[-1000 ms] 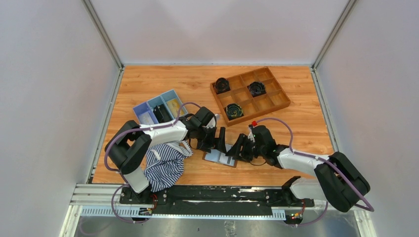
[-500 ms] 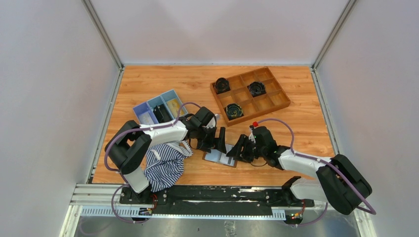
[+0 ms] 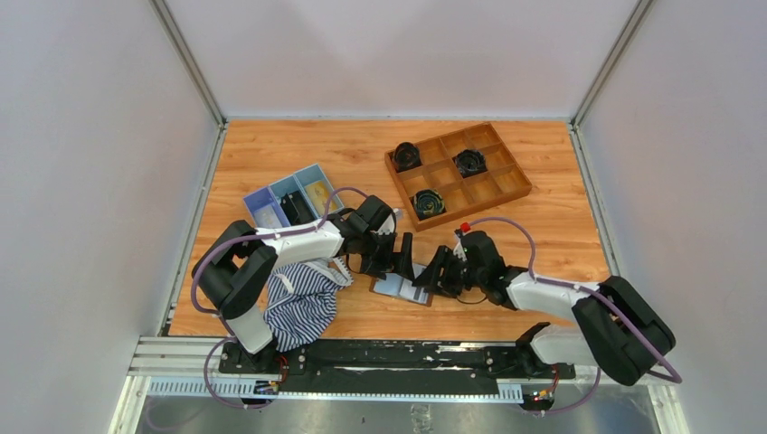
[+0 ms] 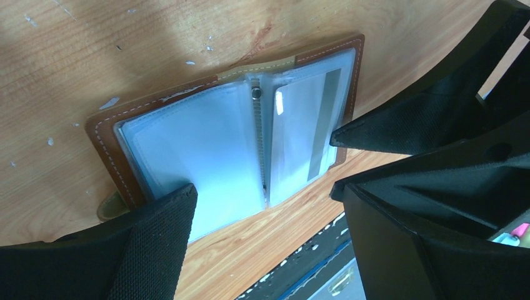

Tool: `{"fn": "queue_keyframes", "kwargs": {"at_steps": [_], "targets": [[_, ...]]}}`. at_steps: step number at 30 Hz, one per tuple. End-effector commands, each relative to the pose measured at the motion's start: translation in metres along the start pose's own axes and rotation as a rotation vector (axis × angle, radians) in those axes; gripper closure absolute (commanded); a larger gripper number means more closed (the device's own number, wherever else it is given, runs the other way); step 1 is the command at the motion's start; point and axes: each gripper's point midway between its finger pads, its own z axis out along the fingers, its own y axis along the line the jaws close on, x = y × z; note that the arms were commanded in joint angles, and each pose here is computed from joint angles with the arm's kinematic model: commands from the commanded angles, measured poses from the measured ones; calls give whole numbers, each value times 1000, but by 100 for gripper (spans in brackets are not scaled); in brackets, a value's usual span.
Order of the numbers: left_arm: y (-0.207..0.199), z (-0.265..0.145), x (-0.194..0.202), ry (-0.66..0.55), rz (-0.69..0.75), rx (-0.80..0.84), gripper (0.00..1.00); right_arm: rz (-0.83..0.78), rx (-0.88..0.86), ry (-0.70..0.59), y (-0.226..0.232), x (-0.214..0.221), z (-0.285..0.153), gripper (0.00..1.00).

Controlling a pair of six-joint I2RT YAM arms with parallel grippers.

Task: Take the credit cards out of the card holder
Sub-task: Remove the credit card from the card holder.

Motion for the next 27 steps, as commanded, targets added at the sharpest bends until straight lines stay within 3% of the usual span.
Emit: {"fn": "queue_keyframes", "kwargs": {"at_steps": [1, 8, 19, 27], "targets": [[8, 5, 3, 2, 4, -23, 7, 19, 28, 45, -12, 13, 9, 46], [6, 6, 3, 5, -2, -10, 7, 40, -78, 68, 15, 12, 14, 47], [2, 2, 2, -6, 8, 7, 7, 25, -101, 37, 28, 7, 1, 46], [-1, 1, 0, -9, 11, 18, 8, -17, -174, 33, 52, 3, -5, 52]]}}
